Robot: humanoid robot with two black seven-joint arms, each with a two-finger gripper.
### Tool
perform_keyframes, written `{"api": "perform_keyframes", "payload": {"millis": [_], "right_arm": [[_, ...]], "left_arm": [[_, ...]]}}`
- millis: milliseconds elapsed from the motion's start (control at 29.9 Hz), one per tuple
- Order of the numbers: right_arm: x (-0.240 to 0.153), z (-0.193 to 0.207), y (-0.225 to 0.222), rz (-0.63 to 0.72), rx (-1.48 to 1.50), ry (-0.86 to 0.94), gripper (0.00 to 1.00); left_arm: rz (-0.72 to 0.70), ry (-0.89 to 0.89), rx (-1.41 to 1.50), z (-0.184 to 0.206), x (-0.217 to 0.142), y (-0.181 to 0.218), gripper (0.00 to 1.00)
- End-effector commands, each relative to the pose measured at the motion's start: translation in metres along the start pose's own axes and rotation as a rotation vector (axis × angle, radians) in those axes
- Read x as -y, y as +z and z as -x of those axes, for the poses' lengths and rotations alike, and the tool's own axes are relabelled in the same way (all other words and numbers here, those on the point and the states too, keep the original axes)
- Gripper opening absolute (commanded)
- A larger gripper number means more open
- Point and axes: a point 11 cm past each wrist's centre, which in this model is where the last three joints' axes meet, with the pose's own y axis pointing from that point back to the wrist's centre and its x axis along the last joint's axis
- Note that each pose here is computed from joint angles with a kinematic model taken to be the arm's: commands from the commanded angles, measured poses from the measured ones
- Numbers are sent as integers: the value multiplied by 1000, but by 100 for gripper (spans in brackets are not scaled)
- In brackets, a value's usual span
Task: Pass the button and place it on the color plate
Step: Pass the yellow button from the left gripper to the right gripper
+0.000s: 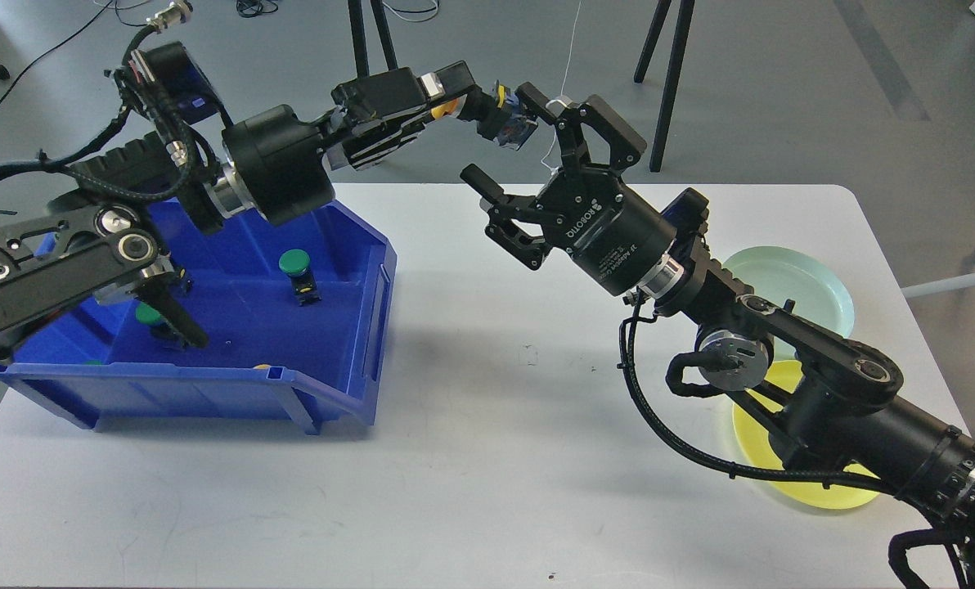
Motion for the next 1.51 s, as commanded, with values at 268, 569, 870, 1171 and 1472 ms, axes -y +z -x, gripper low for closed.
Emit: {"api": "perform_keyframes", "payload": {"millis": [268, 569, 870, 1171, 1472], "right_arm": [[-2, 0, 2, -13, 15, 10, 58], [-1, 3, -1, -32, 25, 7, 18], [-1, 2, -2, -39, 18, 25, 6], [-2, 4, -2, -41, 23, 20, 5], [-40, -17, -25, -52, -33, 97, 6]], "left_arm": [[-5, 3, -13, 3, -2, -4, 25], [-7, 3, -19, 5, -3, -5, 25], [-8, 1, -23, 6, -3, -6, 30], [18, 23, -73, 4, 0, -1, 80], [12, 49, -99, 2, -6, -6, 89]]}}
